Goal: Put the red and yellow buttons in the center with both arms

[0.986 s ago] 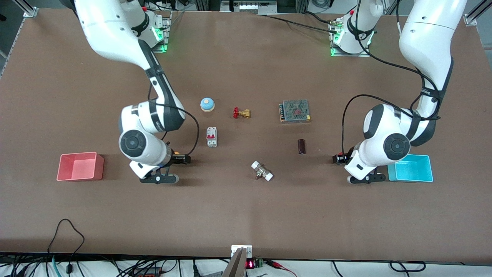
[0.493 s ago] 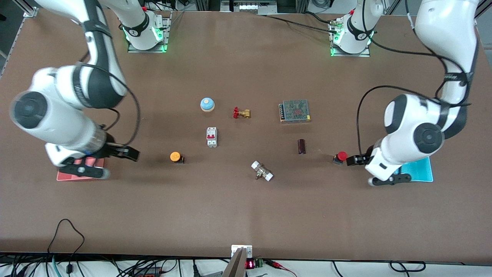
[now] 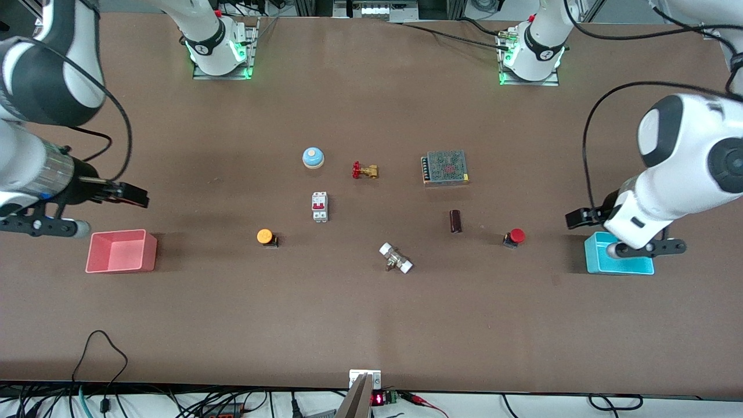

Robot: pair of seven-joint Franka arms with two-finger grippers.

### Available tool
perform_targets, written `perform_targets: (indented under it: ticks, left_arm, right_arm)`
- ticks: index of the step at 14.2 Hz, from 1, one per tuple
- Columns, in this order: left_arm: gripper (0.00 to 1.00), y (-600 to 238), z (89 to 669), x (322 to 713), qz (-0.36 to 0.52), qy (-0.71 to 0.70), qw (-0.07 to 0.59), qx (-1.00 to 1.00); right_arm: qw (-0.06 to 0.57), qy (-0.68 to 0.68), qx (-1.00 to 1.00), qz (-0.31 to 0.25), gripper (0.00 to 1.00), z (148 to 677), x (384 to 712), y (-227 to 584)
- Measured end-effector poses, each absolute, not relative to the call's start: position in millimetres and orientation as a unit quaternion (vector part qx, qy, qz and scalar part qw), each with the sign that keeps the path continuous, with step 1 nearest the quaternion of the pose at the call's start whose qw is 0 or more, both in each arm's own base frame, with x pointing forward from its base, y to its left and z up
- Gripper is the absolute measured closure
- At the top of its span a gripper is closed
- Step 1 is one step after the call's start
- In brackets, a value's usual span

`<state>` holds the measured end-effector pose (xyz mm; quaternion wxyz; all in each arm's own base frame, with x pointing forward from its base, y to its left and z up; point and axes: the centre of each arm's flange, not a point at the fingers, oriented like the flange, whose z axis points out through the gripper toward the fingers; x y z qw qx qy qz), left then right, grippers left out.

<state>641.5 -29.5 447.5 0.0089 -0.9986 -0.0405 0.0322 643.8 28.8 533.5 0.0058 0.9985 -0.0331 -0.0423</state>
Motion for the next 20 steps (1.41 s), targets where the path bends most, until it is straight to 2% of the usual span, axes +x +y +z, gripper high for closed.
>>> perform_targets:
  ticks: [7, 12, 16, 20]
  left_arm:
    - [0.00, 3, 535, 603, 0.018, -0.018, 0.022, -0.999]
    - [0.00, 3, 585, 584, 0.025, 0.000, 0.026, -0.999]
    - [0.00, 3, 613, 578, 0.027, -0.001, 0.013, -1.000]
    - [0.00, 9, 616, 578, 0.028, -0.005, 0.010, -1.000]
  right_arm:
    - [-0.016, -0.011, 0.999, -0.044, 0.00, 566, 629, -14]
    - [0.003, -0.012, 0.999, -0.049, 0.00, 592, 610, -41]
    - [0.001, -0.011, 0.998, -0.058, 0.00, 582, 605, -40]
    - [-0.004, -0.009, 0.998, -0.060, 0.00, 587, 588, -39]
